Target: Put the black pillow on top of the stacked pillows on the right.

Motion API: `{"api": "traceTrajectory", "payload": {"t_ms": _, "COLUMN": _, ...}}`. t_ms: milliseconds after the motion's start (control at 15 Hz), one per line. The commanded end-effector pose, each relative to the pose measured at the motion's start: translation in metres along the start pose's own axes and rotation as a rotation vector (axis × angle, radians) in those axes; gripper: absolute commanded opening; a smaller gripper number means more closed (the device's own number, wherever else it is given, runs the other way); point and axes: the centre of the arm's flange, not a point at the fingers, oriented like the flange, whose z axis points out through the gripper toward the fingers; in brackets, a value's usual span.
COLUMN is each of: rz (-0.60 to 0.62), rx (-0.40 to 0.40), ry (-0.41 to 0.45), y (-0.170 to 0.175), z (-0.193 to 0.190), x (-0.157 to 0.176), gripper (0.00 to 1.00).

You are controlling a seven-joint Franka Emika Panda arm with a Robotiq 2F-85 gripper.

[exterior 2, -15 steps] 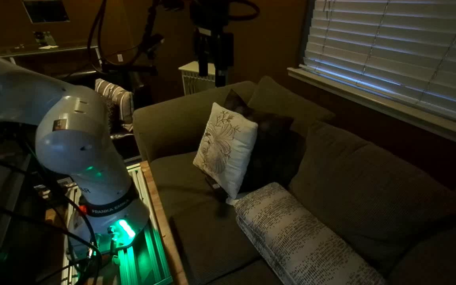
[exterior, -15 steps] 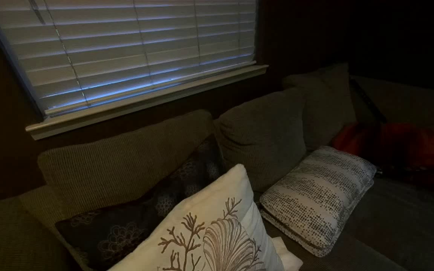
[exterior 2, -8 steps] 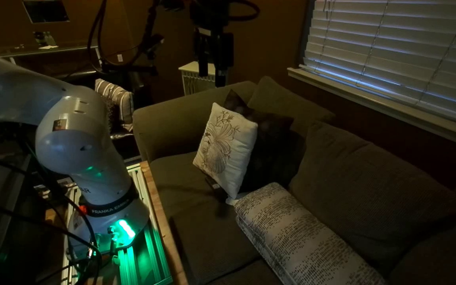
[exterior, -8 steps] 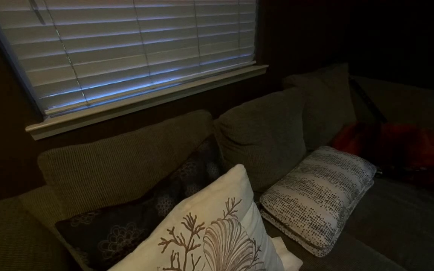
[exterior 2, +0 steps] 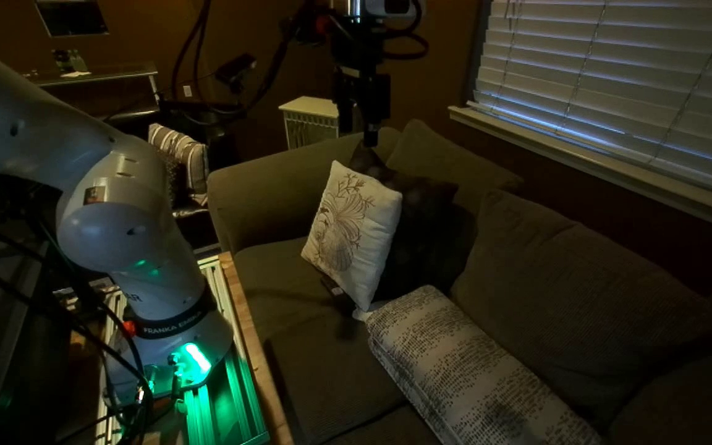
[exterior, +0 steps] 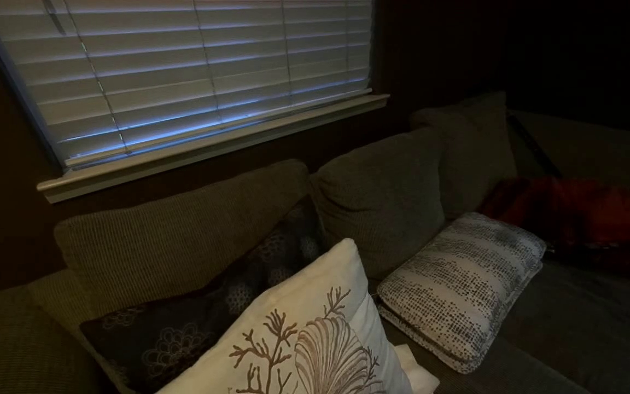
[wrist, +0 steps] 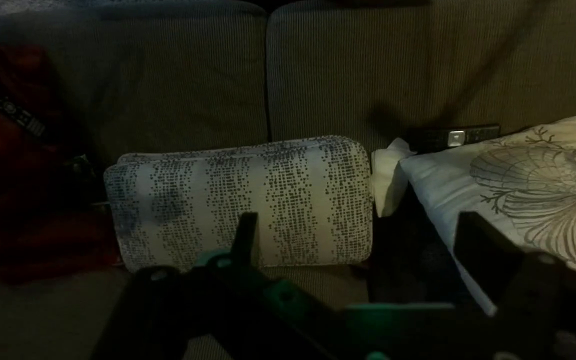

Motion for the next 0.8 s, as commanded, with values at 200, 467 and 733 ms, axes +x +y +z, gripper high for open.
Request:
{"api": "traceTrajectory", "payload": {"t_ms": 200, "rz": 0.093, "rx": -0.039, "ry": 0.068, "y": -0.07, "z": 0.023, "x": 0.097, "gripper": 1.0}}
{"api": "traceTrajectory", "payload": {"t_ms": 467, "rz": 0.11, "rx": 0.001, "ry": 0.093, "y": -0.099, "z": 0.039, "x": 0.136, "gripper": 1.0}}
{"api": "traceTrajectory", "payload": {"t_ms": 733, "rz": 0.082, "rx": 0.01, "ry": 0.075, "y": -0.104, "z": 0.05, "x": 0.132, "gripper": 1.0}}
